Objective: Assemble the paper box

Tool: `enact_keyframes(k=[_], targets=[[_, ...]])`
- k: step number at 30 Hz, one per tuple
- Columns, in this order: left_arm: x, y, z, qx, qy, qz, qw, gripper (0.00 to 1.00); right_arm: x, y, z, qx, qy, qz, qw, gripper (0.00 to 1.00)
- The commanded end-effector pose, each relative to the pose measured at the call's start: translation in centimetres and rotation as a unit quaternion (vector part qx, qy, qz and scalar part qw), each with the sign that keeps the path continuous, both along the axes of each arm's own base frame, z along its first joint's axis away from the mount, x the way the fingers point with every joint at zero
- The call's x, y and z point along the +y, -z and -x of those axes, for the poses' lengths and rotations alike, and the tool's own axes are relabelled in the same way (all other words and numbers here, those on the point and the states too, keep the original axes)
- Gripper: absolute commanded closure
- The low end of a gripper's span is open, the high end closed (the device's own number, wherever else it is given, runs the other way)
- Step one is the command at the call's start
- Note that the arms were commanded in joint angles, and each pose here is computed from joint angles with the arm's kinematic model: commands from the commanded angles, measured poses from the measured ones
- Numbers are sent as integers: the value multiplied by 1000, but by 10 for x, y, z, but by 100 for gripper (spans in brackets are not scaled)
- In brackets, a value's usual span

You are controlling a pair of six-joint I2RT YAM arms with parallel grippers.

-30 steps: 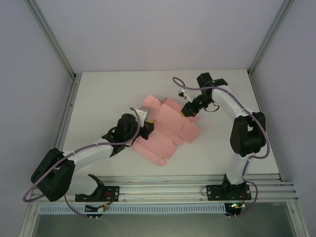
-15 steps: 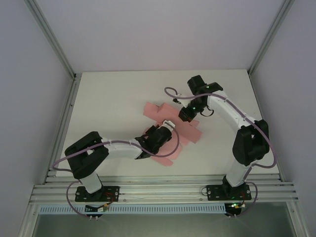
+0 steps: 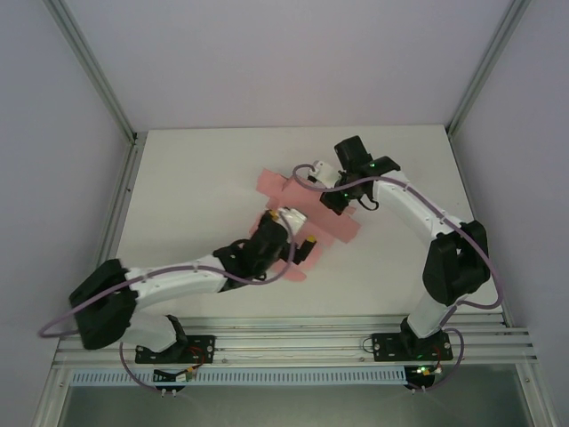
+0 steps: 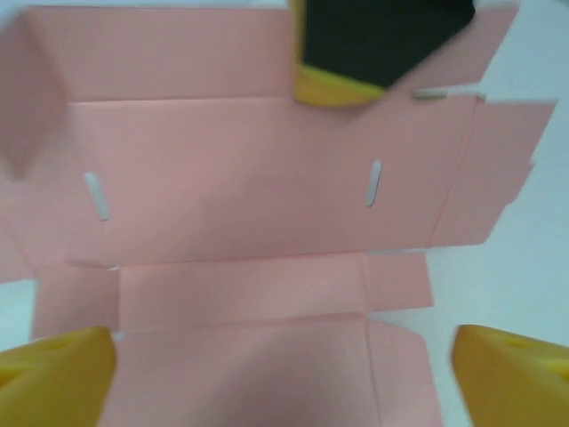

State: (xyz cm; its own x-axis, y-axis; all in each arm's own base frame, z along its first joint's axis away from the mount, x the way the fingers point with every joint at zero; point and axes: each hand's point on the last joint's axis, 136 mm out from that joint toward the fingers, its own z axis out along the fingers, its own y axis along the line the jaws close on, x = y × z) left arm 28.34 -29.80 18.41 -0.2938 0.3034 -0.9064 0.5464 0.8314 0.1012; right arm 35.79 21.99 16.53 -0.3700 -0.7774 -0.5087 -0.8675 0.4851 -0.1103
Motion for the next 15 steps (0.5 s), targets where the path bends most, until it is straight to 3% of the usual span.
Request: enact_keyframes(k=[1,4,7,12,15], targets=[[46,-16,-10,42,-67,102,992,0,-2,-8,-15,-87,-43,57,994,100],[110,-23,-27,56,-182,159,969,0,-1,-8,-25,-130,-61,104,984,100],[168,-18,-39,51,-293,156,942,0,7,-11,-34,-174,-88,128,972,100],[199,6,-49,74,-357,160,917,0,28,12,-36,-258,-182,169,934,100],[207,24,-58,102,-373,175,905,0,36,24,-32,-247,-201,163,934,100]])
